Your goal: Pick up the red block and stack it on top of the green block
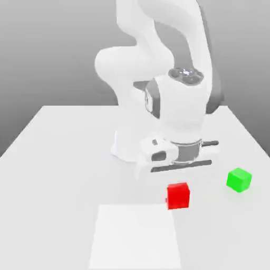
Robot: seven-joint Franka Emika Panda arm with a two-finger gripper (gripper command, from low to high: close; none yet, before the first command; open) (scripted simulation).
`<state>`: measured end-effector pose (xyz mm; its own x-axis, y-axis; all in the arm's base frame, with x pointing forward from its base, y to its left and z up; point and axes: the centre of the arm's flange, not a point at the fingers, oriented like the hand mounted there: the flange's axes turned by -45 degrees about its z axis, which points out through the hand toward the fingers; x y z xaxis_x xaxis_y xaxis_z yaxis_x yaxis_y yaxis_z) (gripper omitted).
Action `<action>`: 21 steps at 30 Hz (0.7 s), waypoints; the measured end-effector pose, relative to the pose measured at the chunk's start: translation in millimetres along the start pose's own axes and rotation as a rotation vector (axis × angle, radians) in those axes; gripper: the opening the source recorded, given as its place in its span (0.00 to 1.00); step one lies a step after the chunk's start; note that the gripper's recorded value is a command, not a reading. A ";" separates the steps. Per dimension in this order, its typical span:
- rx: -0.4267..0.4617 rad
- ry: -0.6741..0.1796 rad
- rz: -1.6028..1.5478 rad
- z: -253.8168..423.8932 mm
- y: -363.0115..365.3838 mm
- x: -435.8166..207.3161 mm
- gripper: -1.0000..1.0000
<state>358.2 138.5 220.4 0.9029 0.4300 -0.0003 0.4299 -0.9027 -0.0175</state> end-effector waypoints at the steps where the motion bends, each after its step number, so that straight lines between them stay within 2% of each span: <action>1: 0.001 0.000 -0.073 -1.1 -11.6 0.6 0.00; 11: 0.003 -0.004 -0.799 -11.8 -126.0 -12.7 0.00; 21: -0.011 -0.014 -1.517 -20.4 -227.7 -57.7 0.00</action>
<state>208.4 318.9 244.8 -0.3804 0.9248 0.0014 0.9248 0.3804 -0.0025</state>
